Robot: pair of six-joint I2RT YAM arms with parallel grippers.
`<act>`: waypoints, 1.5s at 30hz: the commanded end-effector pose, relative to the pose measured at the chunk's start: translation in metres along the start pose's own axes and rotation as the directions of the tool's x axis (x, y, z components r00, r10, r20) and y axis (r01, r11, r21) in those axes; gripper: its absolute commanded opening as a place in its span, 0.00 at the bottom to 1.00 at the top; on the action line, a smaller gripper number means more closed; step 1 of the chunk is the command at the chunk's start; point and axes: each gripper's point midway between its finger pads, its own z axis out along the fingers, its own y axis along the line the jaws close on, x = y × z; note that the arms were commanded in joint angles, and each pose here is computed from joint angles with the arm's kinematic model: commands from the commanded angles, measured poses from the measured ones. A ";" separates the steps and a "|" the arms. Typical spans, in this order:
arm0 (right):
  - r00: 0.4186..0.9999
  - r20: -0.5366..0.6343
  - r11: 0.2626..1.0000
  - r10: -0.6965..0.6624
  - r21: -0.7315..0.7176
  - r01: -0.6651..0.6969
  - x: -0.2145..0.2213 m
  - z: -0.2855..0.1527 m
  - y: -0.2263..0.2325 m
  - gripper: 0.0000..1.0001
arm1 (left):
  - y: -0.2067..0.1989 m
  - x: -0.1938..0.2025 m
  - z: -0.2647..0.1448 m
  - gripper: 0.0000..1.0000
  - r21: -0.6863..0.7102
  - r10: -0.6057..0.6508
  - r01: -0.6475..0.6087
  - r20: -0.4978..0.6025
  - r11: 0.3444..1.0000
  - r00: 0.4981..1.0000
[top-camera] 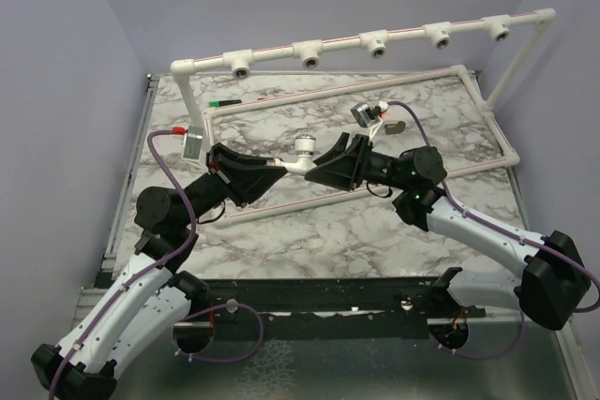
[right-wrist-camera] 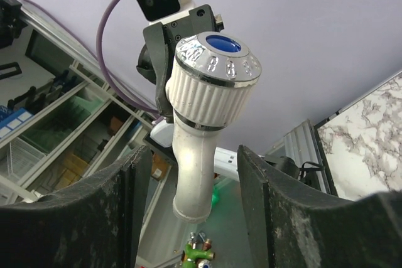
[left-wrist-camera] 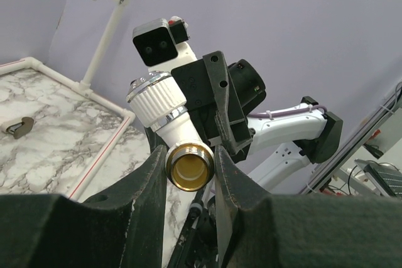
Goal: Install the water faucets
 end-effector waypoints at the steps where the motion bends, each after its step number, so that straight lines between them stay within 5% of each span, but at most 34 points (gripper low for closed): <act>1: 1.000 -0.005 0.999 -0.025 -0.023 0.025 -0.004 -0.001 0.011 0.59 | -0.012 -0.005 -0.002 0.00 0.049 0.053 -0.054 0.021 0.997 0.998; 24: 1.000 0.011 1.000 -0.012 -0.006 0.012 -0.003 -0.005 0.007 0.30 | -0.005 0.001 -0.005 0.00 0.037 0.069 -0.069 0.015 0.997 0.998; 28: 1.000 0.007 1.000 -0.008 -0.003 0.008 -0.002 -0.005 0.006 0.02 | -0.004 0.001 -0.004 0.00 0.033 0.069 -0.069 0.015 0.997 0.998; 33: 1.000 0.006 1.000 -0.014 0.004 0.014 -0.002 -0.005 0.005 0.00 | 0.000 0.003 -0.005 0.00 0.021 0.067 -0.067 0.016 0.998 0.998; 39: 0.999 0.014 0.999 -0.048 0.013 0.047 -0.004 -0.007 0.007 0.00 | 0.004 -0.001 -0.008 0.17 -0.024 0.097 -0.096 0.023 0.995 0.995; 42: 0.998 0.012 0.998 -0.064 0.021 0.064 -0.004 -0.008 0.008 0.00 | 0.006 -0.001 -0.007 0.36 -0.036 0.096 -0.095 0.013 0.995 0.995; 45: 0.997 0.008 0.996 -0.083 0.036 0.083 -0.003 -0.009 0.006 0.00 | 0.008 -0.002 -0.006 0.66 -0.058 0.088 -0.088 0.010 0.994 0.996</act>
